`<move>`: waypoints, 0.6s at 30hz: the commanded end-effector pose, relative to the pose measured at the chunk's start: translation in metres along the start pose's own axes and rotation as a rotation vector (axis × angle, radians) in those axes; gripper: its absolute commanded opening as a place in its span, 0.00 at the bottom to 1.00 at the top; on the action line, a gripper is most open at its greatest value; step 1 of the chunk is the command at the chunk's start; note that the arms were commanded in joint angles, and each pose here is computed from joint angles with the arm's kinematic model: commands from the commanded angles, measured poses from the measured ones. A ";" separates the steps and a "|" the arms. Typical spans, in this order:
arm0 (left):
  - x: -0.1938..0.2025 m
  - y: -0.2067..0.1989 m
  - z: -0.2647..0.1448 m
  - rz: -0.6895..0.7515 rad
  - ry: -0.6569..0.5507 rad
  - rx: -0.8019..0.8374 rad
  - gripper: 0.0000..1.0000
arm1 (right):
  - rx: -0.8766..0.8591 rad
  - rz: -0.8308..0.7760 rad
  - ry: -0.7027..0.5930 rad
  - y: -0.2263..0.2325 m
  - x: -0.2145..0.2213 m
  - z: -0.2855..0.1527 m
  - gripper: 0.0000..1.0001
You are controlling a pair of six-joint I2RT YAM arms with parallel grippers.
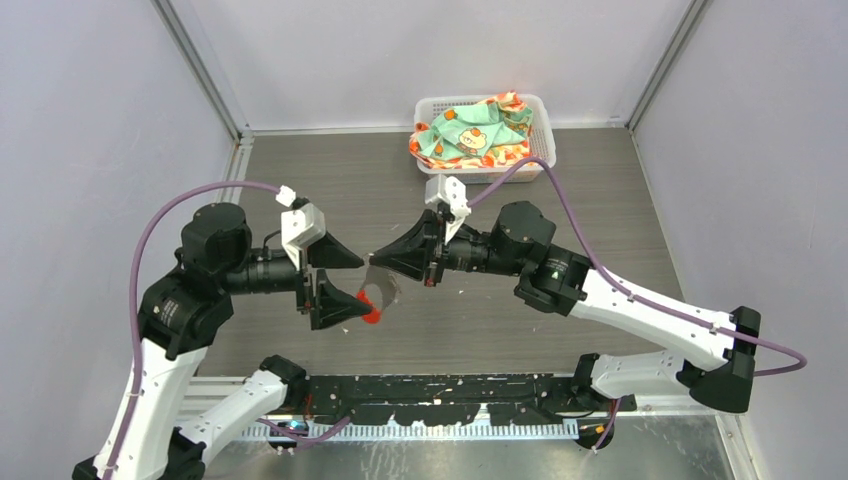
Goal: Put the keys on the keyring
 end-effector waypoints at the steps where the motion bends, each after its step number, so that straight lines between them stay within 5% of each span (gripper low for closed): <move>1: -0.004 0.002 0.005 -0.095 -0.025 -0.020 0.90 | 0.102 -0.080 -0.071 0.007 -0.023 -0.001 0.01; 7: 0.001 0.006 0.004 -0.058 -0.012 -0.054 0.82 | 0.171 -0.117 -0.107 0.011 -0.021 0.003 0.01; 14: 0.006 -0.004 0.002 -0.035 -0.013 0.024 0.32 | 0.211 -0.118 -0.205 0.011 -0.022 0.000 0.01; 18: -0.003 -0.014 0.002 -0.030 -0.060 0.114 0.31 | 0.206 -0.094 -0.257 0.014 -0.020 0.001 0.01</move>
Point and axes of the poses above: each gripper's point midway between its finger pads, its own z axis out along the fingers, its own y axis along the line the jaws close on, x = y × z, the point moved 7 cm from there along -z, back along the fingers, and after that the axes turned 2 degrees about z, right-handed, at the moved point
